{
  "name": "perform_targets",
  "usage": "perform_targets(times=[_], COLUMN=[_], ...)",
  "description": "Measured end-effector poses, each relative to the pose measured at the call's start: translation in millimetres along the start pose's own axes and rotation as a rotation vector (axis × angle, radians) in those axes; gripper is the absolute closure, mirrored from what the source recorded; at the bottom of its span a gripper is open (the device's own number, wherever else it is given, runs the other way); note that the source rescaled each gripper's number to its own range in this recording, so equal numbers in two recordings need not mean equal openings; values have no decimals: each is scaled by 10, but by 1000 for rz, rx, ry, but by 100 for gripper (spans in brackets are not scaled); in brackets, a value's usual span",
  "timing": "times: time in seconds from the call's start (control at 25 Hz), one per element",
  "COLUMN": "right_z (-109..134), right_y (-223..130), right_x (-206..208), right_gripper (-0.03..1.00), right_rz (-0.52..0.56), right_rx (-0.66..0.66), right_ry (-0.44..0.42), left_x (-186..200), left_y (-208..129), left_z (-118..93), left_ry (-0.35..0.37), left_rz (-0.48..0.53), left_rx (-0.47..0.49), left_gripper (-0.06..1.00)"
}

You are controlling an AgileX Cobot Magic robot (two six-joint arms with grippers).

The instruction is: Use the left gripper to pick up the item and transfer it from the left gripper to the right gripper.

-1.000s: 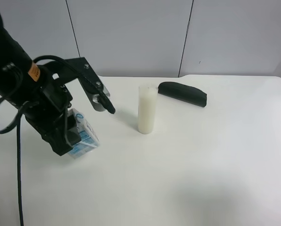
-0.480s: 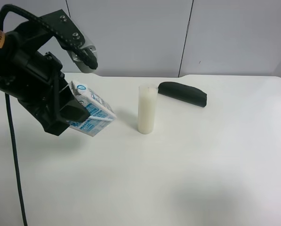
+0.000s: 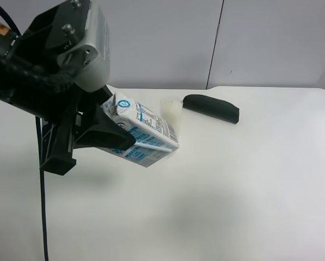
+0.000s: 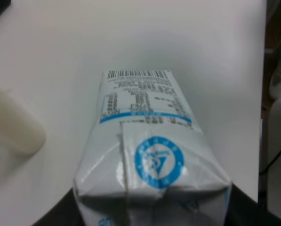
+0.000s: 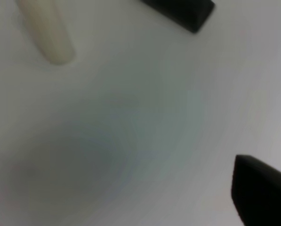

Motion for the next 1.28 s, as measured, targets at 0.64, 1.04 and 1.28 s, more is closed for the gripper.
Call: perform_targets(times=[0.64, 1.04, 1.28], right_z=[348, 578, 664], right_y=[903, 940, 999], right_x=[-538, -924, -983], right_gripper=[-3, -3, -3], right_rz=[-8, 54, -13], right_rx=[417, 505, 512], right_ry=[476, 581, 647], left_x=[4, 11, 14], left_y=[32, 31, 43], left_z=[-97, -155, -176], left_ry=[-92, -149, -169], left_rz=[-39, -45, -61], left_rx=[-136, -178, -192], left_gripper=[93, 93, 93])
Point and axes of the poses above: a point on each arm's last joint axis where the gripper is mounted, x pointing back along that axis away from the gripper, z along the wrist's bending axis when the last joint is at zero, y = z × x, the point moved 1 cm from there along -x, pointing out along that axis toward the gripper, and after that the axes turned 12 degrees about x, right-handed, at the moved point
